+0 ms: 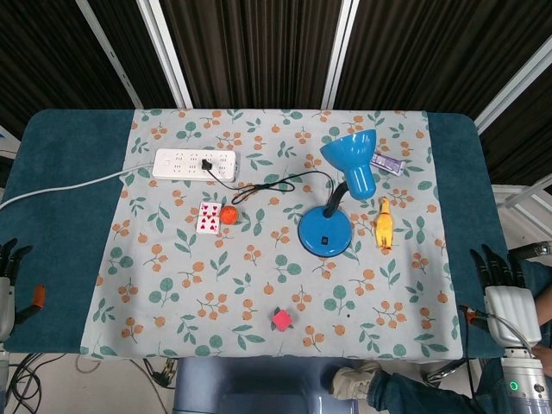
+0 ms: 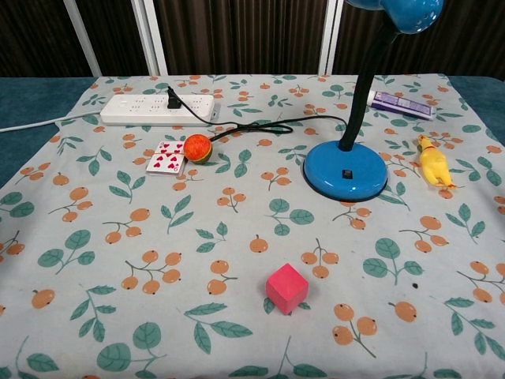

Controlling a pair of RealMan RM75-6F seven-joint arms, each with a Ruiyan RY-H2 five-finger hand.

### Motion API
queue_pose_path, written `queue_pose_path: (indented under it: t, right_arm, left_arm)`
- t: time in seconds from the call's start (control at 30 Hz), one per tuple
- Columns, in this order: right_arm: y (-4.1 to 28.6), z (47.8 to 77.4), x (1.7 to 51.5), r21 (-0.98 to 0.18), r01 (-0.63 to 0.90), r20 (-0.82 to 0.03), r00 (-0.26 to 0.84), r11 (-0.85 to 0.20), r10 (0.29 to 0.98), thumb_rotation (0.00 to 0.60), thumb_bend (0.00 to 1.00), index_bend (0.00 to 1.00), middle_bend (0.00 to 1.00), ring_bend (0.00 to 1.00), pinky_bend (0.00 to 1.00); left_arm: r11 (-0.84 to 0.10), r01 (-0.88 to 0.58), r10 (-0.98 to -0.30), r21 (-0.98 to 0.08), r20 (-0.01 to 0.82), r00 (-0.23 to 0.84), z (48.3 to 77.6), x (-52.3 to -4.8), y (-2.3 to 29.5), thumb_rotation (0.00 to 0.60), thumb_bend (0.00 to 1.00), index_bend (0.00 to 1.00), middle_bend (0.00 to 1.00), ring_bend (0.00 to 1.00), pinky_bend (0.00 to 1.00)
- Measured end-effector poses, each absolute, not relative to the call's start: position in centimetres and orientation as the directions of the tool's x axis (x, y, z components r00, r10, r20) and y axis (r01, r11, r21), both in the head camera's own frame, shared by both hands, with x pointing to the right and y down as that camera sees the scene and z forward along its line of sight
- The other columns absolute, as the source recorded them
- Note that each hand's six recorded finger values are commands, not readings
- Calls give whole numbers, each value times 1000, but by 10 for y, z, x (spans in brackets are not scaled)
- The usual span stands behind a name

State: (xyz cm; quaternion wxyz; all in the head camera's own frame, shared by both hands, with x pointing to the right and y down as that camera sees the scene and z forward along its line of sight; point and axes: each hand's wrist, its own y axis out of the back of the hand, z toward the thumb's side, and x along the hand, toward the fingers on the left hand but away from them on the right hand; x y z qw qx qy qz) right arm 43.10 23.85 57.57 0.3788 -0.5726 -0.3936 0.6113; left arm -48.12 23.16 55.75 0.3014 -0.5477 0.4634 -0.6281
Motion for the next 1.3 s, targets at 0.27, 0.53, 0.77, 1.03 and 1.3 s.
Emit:
queue_pose_path:
  t: [0.27,0.53,0.77,1.03,1.3]
  right_arm:
    - [226,592,406,-877,27,-479,14,-479,878,600,460,0,326,477,362]
    - [198,630,367,-793,-1,-604,131,-609,786,600,497,1,605,728,504]
    - [175,660,320,-725,-32,-678,211,-688,704,600,539,0,753,849,600]
    - [164,680,281,-681,-59,-715,270,-730,645,600,548,0,769,909,684]
    - [162,696,252,-644,-91,-745,299,-759,596,600,548,0,769,924,750]
  left_arm:
    - [-397,-134,-881,-908,418,-223,559,-481,232,600,426,163,37,0,34]
    - [-400,-143,-877,-905,423,-228,559,-482,232,600,426,163,37,0,34]
    - [-404,-148,-874,-903,428,-231,560,-483,232,600,426,163,37,0,34]
    - [-408,-148,-871,-901,433,-232,561,-483,232,600,426,163,37,0,34]
    - [-411,-151,-868,-899,437,-235,561,-484,232,600,426,163,37,0,34]
